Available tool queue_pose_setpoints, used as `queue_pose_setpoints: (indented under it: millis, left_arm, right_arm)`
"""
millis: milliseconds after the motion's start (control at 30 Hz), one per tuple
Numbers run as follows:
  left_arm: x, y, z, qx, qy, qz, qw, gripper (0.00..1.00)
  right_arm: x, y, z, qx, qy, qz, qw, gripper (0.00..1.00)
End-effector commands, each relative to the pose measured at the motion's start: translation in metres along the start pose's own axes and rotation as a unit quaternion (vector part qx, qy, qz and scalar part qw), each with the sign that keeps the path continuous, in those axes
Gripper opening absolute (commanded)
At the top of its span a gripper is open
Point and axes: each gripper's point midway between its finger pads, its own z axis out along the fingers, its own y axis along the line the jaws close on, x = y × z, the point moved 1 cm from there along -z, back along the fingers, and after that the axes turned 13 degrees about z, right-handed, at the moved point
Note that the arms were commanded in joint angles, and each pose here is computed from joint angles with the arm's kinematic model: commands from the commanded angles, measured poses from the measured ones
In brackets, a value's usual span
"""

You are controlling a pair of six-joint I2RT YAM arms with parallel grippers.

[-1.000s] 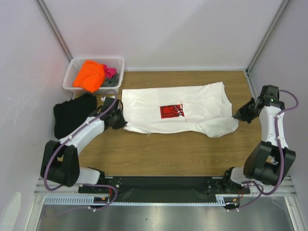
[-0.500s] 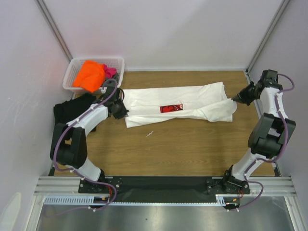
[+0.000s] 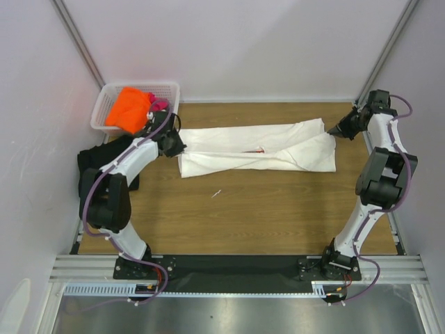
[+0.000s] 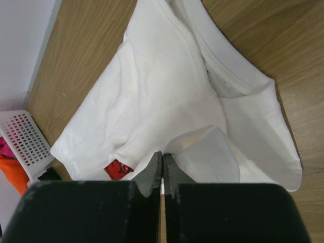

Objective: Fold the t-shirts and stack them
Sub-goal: Fold the tshirt

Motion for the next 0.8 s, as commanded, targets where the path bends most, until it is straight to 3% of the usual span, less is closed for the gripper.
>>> queue_pose_setpoints:
  millis: [0,200,400,767]
  left_arm:
    - [-0.028,0.003,-0.014,-0.001,-0.050,0.042,0.998,0.00]
    - [0.006,0.018,-0.044,0.001,-0.025,0.053,0.998,0.00]
    - [0.075,0.035,-0.062,0.016,0.033,0.031,0.999,0.00]
    - [0.134,0.084,-0.078,-0.088,0.128,0.030,0.987,0.00]
  right_arm:
    - [-0.011,0.015,-0.018,-0.013,-0.016,-0.013,1.000,0.00]
    - [0.038,-0.025,-0.054,0.040,0.020,0.013,0.999,0.00]
    - [0.106,-0.079,-0.081,0.089,0.050,0.057,0.993,0.00]
    - [0.151,-0.138,-0.119,0.174,0.043,0.087,0.980,0.00]
